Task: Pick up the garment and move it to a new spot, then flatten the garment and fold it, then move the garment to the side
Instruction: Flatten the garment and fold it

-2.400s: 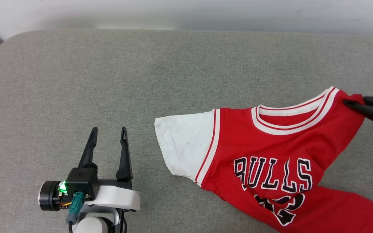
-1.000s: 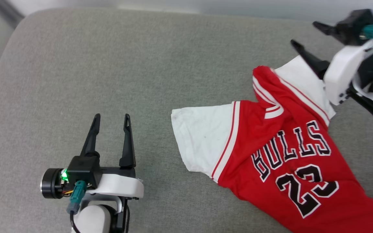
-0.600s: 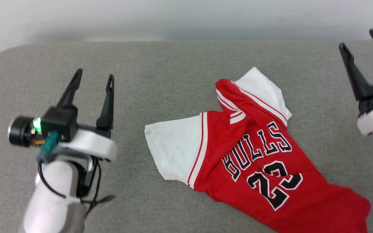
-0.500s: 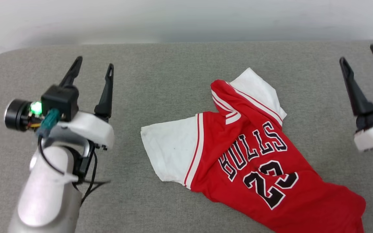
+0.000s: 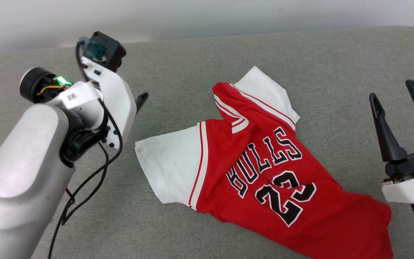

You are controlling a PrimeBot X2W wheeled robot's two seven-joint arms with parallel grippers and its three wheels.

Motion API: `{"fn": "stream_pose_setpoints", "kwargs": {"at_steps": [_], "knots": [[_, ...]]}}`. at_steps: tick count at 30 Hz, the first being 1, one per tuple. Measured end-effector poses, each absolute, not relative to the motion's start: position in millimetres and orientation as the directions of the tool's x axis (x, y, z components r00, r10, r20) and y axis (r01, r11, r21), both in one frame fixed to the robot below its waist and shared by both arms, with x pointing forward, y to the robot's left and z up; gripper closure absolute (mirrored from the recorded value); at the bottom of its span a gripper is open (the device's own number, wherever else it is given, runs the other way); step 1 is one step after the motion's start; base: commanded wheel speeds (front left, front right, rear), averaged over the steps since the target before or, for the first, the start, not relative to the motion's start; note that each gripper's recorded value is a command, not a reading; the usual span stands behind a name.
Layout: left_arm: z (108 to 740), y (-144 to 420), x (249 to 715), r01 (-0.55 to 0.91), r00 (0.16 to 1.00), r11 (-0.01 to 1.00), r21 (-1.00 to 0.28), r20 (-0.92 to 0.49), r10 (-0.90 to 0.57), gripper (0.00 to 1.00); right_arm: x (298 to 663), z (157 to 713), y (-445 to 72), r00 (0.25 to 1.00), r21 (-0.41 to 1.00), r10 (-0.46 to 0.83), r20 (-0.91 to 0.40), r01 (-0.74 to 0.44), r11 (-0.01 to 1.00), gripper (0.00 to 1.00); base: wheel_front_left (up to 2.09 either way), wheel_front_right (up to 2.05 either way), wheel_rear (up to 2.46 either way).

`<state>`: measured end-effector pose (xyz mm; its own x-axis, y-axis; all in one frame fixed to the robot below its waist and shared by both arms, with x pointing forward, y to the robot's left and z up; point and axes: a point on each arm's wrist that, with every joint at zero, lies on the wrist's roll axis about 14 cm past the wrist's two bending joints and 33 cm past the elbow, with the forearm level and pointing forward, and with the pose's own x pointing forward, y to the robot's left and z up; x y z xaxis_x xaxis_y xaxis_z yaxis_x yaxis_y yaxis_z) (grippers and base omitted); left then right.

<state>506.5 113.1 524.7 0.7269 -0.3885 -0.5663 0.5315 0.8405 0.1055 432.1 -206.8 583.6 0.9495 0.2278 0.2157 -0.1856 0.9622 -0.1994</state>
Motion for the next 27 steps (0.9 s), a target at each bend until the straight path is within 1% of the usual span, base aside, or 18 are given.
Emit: {"fn": "stream_pose_setpoints", "kwargs": {"at_steps": [5, 10, 18, 21, 22, 23, 27], "knots": [[494.7, 107.6, 501.9, 0.597, 0.572, 0.800, 0.061, -0.731, -0.371, 0.00, 433.9, 580.2, -207.1, 0.954, -0.203, 0.222, 0.202, -0.182, 0.962, 0.00, 0.00, 0.00, 0.00], [453.1, 111.8, 495.6, 0.626, 0.420, 0.779, 0.032, -0.855, -0.303, 0.00, 439.0, 572.8, -207.1, 0.958, -0.203, 0.221, 0.182, -0.183, 0.962, 0.00, 0.00, 0.00, 0.00], [384.2, 121.4, 477.3, 0.649, 0.216, 0.761, -0.017, -0.954, -0.206, 0.00, 449.2, 554.8, -211.8, 0.967, -0.203, 0.211, 0.141, -0.180, 0.962, 0.00, 0.00, 0.00, 0.00], [371.9, 123.2, 472.5, 0.656, 0.180, 0.754, -0.031, -0.964, -0.196, 0.00, 451.8, 549.0, -216.0, 0.971, -0.204, 0.201, 0.129, -0.173, 0.964, 0.00, 0.00, 0.00, 0.00], [371.3, 121.2, 471.6, 0.656, 0.178, 0.754, -0.041, -0.962, -0.208, 0.47, 453.0, 548.6, -216.9, 0.971, -0.205, 0.200, 0.127, -0.172, 0.964, 0.00, 0.00, 0.00, 0.00], [371.2, 120.4, 470.8, 0.656, 0.181, 0.753, -0.046, -0.960, -0.216, 1.00, 454.7, 550.1, -217.9, 0.971, -0.206, 0.200, 0.131, -0.170, 0.964, 0.00, 0.00, 0.00, 0.00], [377.6, 115.8, 465.6, 0.672, 0.212, 0.739, -0.050, -0.943, -0.257, 1.00, 463.5, 566.4, -222.9, 0.964, -0.243, 0.209, 0.165, -0.166, 0.956, 0.00, 0.00, 0.00, 0.00]]}}
